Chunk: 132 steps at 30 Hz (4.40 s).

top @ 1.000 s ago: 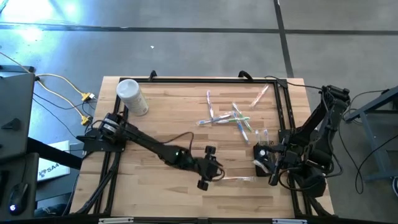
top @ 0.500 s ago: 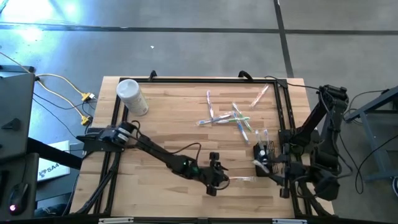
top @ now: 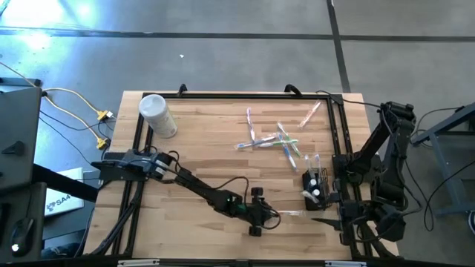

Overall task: Pick & Place toothbrushing station
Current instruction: Put the bottom orange toothbrush into the black mesh organizer

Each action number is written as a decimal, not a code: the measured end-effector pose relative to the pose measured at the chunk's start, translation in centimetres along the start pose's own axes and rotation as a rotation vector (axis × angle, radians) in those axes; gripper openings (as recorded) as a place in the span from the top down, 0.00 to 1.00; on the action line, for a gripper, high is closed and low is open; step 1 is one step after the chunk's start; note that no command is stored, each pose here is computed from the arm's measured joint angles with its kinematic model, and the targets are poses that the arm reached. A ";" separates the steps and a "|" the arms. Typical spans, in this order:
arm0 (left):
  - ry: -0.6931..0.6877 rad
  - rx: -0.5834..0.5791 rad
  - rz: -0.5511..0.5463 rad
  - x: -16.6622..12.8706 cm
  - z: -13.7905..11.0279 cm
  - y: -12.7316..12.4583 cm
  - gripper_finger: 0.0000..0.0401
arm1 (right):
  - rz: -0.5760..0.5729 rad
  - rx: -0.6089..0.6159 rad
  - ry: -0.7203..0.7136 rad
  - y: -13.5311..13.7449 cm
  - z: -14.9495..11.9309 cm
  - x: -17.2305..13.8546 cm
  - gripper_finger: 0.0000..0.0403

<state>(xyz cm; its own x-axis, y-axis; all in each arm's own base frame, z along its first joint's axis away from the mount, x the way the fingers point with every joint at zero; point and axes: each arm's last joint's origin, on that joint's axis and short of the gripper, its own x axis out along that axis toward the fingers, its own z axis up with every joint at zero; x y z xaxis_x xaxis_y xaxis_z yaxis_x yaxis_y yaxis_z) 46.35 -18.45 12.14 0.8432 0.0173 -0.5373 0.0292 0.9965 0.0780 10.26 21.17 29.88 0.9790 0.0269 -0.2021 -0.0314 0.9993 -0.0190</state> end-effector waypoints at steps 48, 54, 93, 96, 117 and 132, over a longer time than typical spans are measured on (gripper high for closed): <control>-0.209 0.253 -0.015 -10.8 15.5 -9.0 0.95 | 0.495 0.028 0.470 5.7 -6.3 -0.4 0.68; -0.354 0.172 -0.030 -11.5 16.9 -9.6 0.95 | 0.415 0.039 0.474 6.0 -7.2 1.2 0.68; -0.435 0.049 0.146 -12.8 17.1 -10.7 0.95 | 0.093 -0.229 -0.148 7.0 -1.8 0.8 0.68; -0.433 0.051 0.147 -12.7 17.1 -10.7 0.95 | 0.175 -0.249 -0.162 7.1 -1.5 1.1 0.68; -0.434 0.046 0.144 -12.7 17.3 -10.4 0.95 | 0.217 -0.305 -0.212 6.6 -0.4 2.9 0.73; -0.428 0.066 0.143 -12.9 16.9 -11.0 0.95 | 0.072 -0.306 -0.157 6.3 -1.2 2.5 0.77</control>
<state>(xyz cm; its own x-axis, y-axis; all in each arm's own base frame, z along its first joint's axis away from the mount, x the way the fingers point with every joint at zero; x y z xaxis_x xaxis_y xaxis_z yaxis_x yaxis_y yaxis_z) 44.24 -31.04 32.42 0.9869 0.1048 -0.1230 -0.0807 0.9790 0.1870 12.29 27.54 28.06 0.9904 0.1243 -0.0613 -0.1372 0.9414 -0.3080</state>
